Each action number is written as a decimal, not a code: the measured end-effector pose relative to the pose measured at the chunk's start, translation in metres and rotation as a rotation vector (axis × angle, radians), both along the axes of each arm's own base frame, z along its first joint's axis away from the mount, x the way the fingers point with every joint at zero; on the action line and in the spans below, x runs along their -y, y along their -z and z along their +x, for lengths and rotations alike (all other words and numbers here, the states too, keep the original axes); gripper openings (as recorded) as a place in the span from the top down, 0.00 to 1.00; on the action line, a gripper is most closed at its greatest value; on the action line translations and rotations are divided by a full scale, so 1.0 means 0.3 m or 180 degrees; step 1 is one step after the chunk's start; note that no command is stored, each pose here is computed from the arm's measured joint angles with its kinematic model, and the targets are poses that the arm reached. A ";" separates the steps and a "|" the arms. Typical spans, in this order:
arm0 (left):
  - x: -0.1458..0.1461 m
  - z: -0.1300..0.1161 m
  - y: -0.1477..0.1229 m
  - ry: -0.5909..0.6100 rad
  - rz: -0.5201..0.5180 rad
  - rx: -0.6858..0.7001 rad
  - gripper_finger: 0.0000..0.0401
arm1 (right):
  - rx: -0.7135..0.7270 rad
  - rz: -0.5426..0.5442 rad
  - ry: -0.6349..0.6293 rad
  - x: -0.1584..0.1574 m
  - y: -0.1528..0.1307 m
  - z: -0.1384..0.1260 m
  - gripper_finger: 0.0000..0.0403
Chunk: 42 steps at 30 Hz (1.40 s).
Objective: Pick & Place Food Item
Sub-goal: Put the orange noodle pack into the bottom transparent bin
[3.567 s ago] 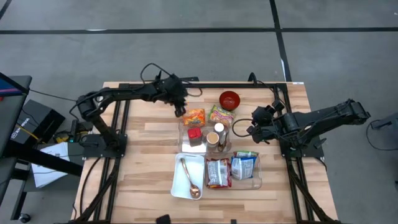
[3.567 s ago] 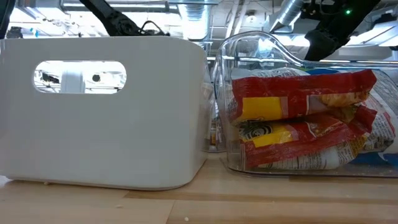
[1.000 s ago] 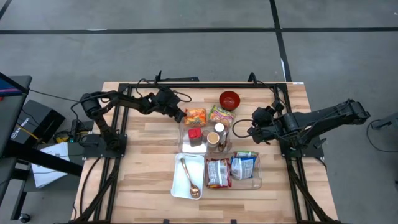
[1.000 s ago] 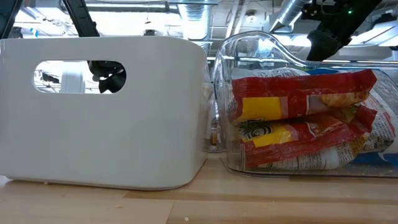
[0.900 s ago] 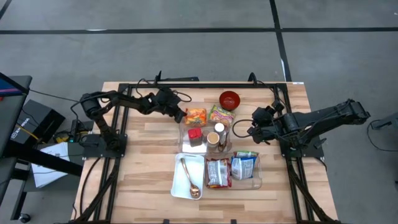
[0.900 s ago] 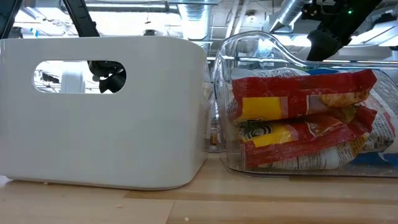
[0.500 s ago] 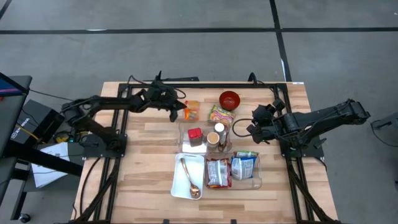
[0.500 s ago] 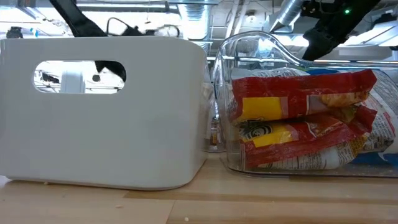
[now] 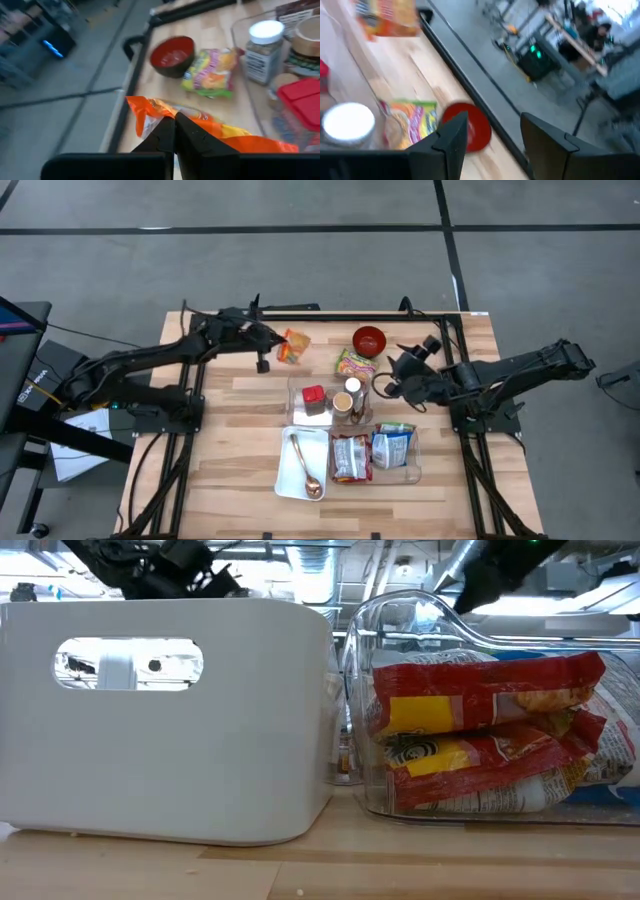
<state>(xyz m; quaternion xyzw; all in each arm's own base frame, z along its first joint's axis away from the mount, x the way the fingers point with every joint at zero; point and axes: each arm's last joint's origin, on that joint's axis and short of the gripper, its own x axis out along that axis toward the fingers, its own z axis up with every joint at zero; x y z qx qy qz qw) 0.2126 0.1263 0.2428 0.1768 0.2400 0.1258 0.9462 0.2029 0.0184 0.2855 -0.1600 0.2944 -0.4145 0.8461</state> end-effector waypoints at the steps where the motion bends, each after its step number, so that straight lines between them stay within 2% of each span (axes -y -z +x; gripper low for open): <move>1: 0.003 -0.008 -0.015 -0.0018 0.0106 0.0021 1.00 | 0.0022 -0.0042 -0.0061 -0.002 -0.008 0.010 0.56; 5: 0.025 -0.049 -0.076 -0.0067 0.0401 0.0160 1.00 | 0.0178 -0.0186 -0.0273 -0.002 -0.053 0.040 0.56; 9: 0.067 -0.104 -0.123 -0.0017 0.0451 0.0226 1.00 | 0.0411 -0.0149 -0.0649 0.004 -0.099 0.062 0.56; 15: 0.169 -0.176 -0.180 0.0699 0.0320 0.0483 1.00 | 0.0653 -0.0046 -0.1151 0.019 -0.132 0.088 0.56; 20: 0.248 -0.185 -0.211 0.1251 0.0165 0.0753 1.00 | 0.0718 0.0077 -0.1360 0.035 -0.134 0.098 0.56; 26: 0.337 -0.126 -0.197 0.1906 0.0049 0.0746 1.00 | 0.0815 0.0300 -0.1755 0.027 -0.136 0.105 0.56; 32: 0.404 -0.011 -0.150 0.2345 0.0067 0.0707 1.00 | 0.0911 0.0532 -0.2146 0.011 -0.139 0.110 0.56; 37: 0.424 0.094 -0.092 0.2402 0.0112 0.0717 1.00 | 0.0949 0.0659 -0.2400 0.002 -0.141 0.112 0.56; 42: 0.438 0.176 -0.055 0.2460 0.0210 0.0945 1.00 | 0.0951 0.0812 -0.2694 -0.017 -0.140 0.112 0.56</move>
